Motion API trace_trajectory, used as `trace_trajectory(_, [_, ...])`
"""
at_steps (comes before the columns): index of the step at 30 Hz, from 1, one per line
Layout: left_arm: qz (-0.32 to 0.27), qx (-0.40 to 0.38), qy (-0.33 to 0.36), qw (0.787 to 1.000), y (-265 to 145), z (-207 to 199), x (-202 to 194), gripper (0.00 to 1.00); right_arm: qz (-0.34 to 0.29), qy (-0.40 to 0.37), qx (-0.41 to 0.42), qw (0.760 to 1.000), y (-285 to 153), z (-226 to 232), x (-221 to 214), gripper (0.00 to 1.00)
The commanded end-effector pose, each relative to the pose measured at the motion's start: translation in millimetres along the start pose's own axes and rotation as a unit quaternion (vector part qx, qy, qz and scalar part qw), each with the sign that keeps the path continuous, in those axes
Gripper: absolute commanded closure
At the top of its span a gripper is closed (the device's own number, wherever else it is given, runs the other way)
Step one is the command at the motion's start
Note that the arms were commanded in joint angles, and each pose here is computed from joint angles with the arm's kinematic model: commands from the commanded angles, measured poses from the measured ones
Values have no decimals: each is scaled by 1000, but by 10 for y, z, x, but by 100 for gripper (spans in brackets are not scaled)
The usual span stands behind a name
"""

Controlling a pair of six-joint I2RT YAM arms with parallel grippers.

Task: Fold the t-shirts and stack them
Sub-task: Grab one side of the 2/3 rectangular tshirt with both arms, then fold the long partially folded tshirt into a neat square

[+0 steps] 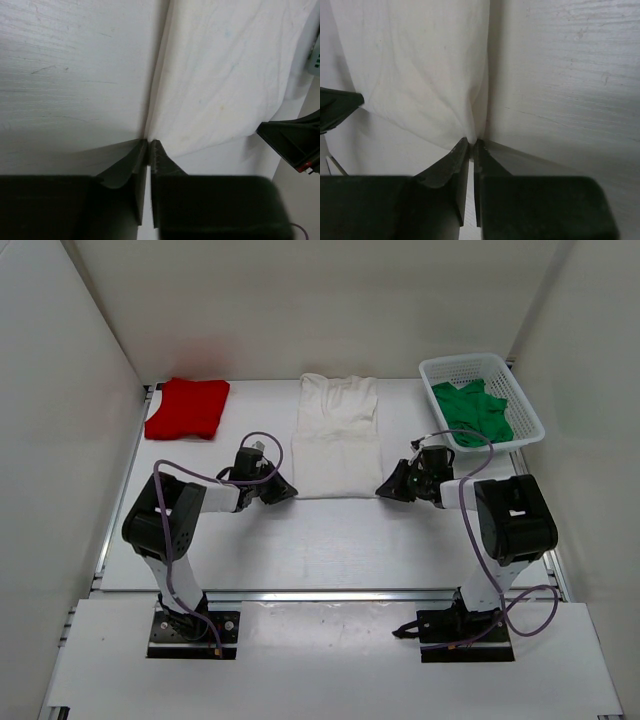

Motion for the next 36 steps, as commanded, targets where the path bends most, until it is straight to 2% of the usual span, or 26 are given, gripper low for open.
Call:
trace_trajectory(1, [5, 33, 2, 999, 37, 125, -56, 86, -13, 1, 18, 1000, 27, 42, 58, 97])
trace_trajectory(2, [5, 30, 5, 1000, 23, 111, -49, 95, -11, -3, 21, 1000, 25, 57, 41, 100])
trace_trajectory(4, [6, 27, 13, 1000, -4, 60, -32, 100, -9, -7, 21, 1000, 4, 93, 4, 100])
trace_trajectory(8, [15, 47, 31, 998, -187, 196, -178, 100, 4, -16, 8, 1000, -102, 147, -231, 99])
trace_trajectory(10, [26, 46, 35, 998, -411, 344, -362, 100, -1, -23, 9, 1000, -235, 212, -351, 100])
trace_trajectory(11, [24, 39, 41, 998, -520, 339, -388, 100, 15, -16, -5, 1000, -277, 151, -553, 100])
trace_trajectory(13, [54, 67, 61, 994, -746, 629, -664, 100, 22, -27, -11, 999, -435, 234, -773, 100])
trace_trajectory(14, [58, 66, 66, 994, -857, 637, -716, 100, 45, -30, -30, 998, -480, 158, -1048, 100])
trace_trajectory(15, [91, 85, 71, 990, -971, 809, -913, 100, 44, -37, -25, 998, -549, 259, -1137, 100])
trace_trajectory(18, [118, 92, 94, 984, -1323, 953, -1221, 100, 83, -42, -34, 995, -789, 285, -1667, 100])
trace_trajectory(21, [75, 76, 104, 989, -1564, 822, -1123, 100, 81, -45, -29, 995, -980, 410, -1835, 100])
trace_trajectory(23, [30, 39, 114, 992, -1714, 484, -865, 100, 49, -52, -12, 997, -1085, 576, -1635, 100])
trace_trajectory(24, [26, 38, 112, 993, -1719, 407, -804, 100, 24, -64, 1, 998, -1133, 681, -1421, 100])
trace_trajectory(26, [3, -3, 127, 992, -1770, -24, -546, 100, -22, -87, 7, 996, -1204, 807, -973, 100])
trace_trajectory(29, [-27, -45, 127, 991, -1624, -540, -112, 100, -68, -104, 21, 992, -1225, 856, -191, 100])
trace_trajectory(31, [-40, -27, 117, 992, -1349, -657, 165, 100, -106, -129, 21, 986, -1220, 958, 382, 100])
trace_trajectory(33, [-74, -41, 108, 991, -1200, -939, 568, 100, -90, -121, 12, 988, -964, 865, 725, 100])
trace_trajectory(34, [-79, -33, 107, 991, -1041, -1013, 723, 100, -115, -128, 24, 985, -997, 982, 1029, 100])
trace_trajectory(36, [-102, 1, 100, 990, -815, -1045, 1038, 100, -84, -100, 17, 991, -647, 794, 1287, 99])
Point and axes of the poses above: each gripper's point midway between its finger pads, its own y axis out along the fingers, its own z axis along the line the jaws close on, x = y × z, the point moved 4 cm from there along -y, back along the fingers, and after that the axes turned 5 degrees about -y, right-handed, at the moved point
